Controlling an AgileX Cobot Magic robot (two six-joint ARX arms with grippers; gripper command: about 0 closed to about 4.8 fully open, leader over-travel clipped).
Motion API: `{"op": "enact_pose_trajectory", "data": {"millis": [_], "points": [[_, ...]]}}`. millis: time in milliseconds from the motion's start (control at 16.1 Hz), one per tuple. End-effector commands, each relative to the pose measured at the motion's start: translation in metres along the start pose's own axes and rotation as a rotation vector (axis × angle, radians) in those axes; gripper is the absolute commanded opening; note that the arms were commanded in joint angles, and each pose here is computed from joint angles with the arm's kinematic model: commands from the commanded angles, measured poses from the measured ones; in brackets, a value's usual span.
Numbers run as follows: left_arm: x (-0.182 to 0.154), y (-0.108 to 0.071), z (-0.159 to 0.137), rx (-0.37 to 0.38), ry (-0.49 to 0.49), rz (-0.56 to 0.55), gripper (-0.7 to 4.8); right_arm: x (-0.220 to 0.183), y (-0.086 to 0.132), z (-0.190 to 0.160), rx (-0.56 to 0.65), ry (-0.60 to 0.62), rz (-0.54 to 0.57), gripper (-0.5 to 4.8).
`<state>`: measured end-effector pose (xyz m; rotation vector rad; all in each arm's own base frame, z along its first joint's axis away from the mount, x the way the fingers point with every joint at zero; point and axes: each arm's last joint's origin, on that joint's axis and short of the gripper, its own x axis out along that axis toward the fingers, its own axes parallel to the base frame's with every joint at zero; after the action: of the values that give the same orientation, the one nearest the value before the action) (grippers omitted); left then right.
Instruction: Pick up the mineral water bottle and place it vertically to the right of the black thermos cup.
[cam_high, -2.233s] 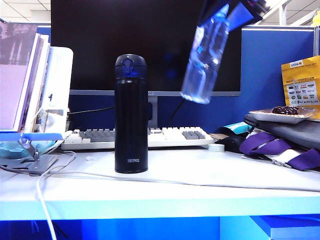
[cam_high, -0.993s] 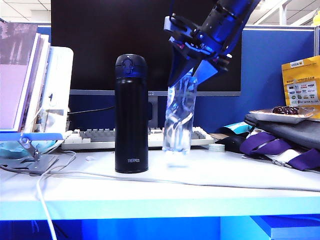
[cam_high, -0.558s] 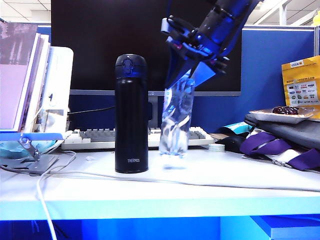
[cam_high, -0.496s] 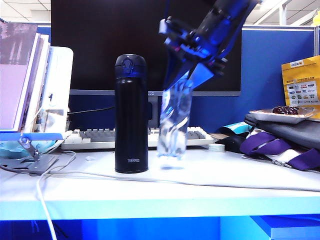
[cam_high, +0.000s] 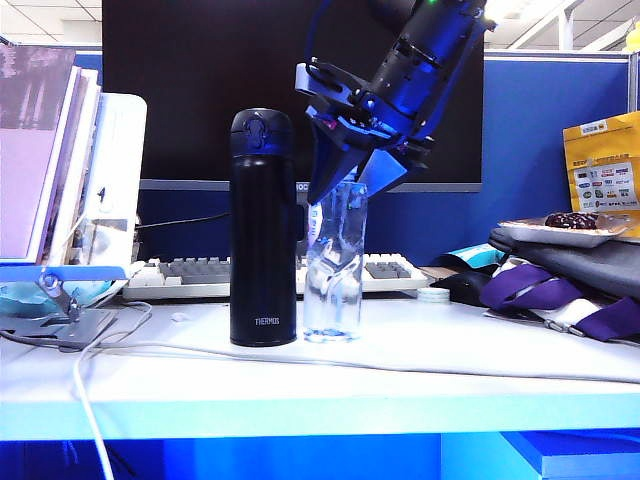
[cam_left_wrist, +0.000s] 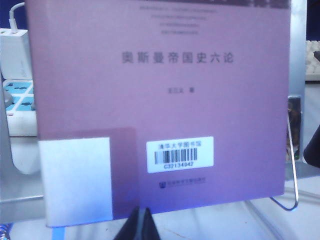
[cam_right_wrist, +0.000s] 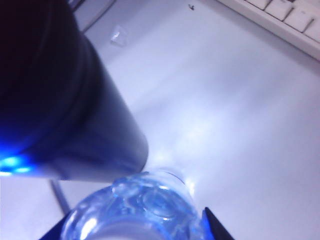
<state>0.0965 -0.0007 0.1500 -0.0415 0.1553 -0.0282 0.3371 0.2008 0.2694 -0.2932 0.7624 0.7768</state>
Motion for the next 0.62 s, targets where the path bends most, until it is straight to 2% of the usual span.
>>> {"op": "enact_pose_trajectory", "data": {"millis": [62,310,372,434,496,620], "points": [[-0.0001,-0.0001,-0.0011,0.001,0.009,-0.004,-0.05,-0.0059,-0.0006,0.0087,-0.023,-0.059,-0.031,3.05],[-0.0001,-0.0001,-0.0011,0.001,0.009,-0.004,-0.05,-0.0059,-0.0006,0.0085,-0.030,-0.057,-0.033,3.06],[-0.0001,-0.0001,-0.0011,0.001,0.009,-0.004,-0.05,-0.0058,-0.0004,0.0086,-0.034,-0.057,-0.032,3.19],[-0.0001,-0.0001,-0.0011,0.001,0.009,-0.004,-0.05,-0.0058,-0.0003,0.0086,-0.034,-0.057,-0.032,3.60],[-0.0001,-0.0001,-0.0011,0.001,0.009,-0.004,-0.05,-0.0058,-0.0003,0.0086,-0.034,-0.057,-0.032,3.79],[-0.0001,-0.0001,-0.0011,0.001,0.009,-0.004,-0.05,-0.0058,0.0000,0.0088,-0.035,-0.058,-0.032,3.82]]}}
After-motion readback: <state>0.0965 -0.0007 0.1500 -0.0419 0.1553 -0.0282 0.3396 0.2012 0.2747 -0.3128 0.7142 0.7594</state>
